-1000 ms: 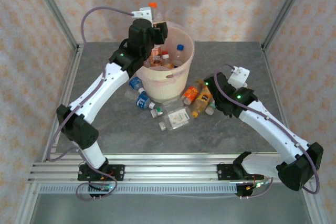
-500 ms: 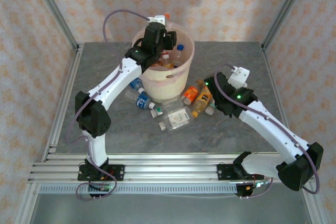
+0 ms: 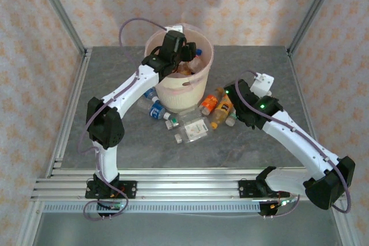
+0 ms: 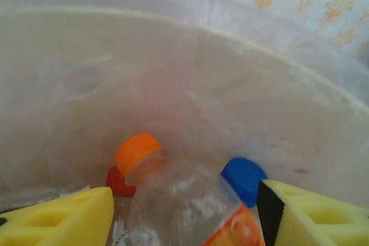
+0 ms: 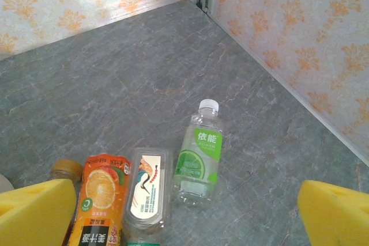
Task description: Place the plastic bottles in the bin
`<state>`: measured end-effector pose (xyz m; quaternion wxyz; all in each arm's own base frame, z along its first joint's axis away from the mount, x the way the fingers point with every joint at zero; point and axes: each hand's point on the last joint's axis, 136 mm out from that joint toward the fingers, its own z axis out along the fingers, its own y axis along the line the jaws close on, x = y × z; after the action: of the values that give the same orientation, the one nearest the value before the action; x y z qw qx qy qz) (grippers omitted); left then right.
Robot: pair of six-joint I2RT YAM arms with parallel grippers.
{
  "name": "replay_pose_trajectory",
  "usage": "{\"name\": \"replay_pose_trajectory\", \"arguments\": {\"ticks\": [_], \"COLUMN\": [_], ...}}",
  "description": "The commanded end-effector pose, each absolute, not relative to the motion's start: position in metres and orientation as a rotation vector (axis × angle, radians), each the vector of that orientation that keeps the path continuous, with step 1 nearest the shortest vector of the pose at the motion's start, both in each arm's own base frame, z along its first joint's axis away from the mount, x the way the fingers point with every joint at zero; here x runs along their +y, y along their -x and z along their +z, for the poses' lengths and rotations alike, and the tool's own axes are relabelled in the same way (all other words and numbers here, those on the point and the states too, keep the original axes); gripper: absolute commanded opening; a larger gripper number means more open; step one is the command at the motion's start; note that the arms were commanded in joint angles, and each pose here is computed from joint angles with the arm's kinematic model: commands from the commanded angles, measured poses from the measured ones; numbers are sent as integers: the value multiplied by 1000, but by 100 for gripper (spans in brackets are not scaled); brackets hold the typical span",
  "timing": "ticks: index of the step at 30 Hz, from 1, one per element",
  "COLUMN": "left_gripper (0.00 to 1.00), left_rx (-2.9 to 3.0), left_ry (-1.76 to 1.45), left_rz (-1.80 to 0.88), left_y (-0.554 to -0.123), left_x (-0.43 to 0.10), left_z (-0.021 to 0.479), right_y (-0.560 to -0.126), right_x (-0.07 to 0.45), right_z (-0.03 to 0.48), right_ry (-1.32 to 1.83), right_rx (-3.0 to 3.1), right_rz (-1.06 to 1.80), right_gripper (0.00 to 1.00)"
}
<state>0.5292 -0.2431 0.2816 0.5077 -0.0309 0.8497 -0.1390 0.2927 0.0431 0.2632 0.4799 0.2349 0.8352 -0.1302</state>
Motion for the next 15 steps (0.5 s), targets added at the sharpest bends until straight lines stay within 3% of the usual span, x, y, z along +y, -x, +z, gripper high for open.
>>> {"name": "replay_pose_trajectory", "arguments": {"ticks": [1,10,15], "left_gripper": [68,72,82], "left_rx": [2033,1975,1930], "left_ry": [121,230,266], "left_rz": [-344,-281,-259], "left_y": [-526,-511,-495], "left_x": [-234,-206,-188], "left_z": [288,312,335], "right_y": [-290,-290,-289], "right_x": [39,41,47], "right_z": [267,280,280], "right_ry": [-585,-573,-578], "right_rx": [2039,2046,2071], "right_rz": [-325,-300,-234], "right_gripper": [99,99,99]}}
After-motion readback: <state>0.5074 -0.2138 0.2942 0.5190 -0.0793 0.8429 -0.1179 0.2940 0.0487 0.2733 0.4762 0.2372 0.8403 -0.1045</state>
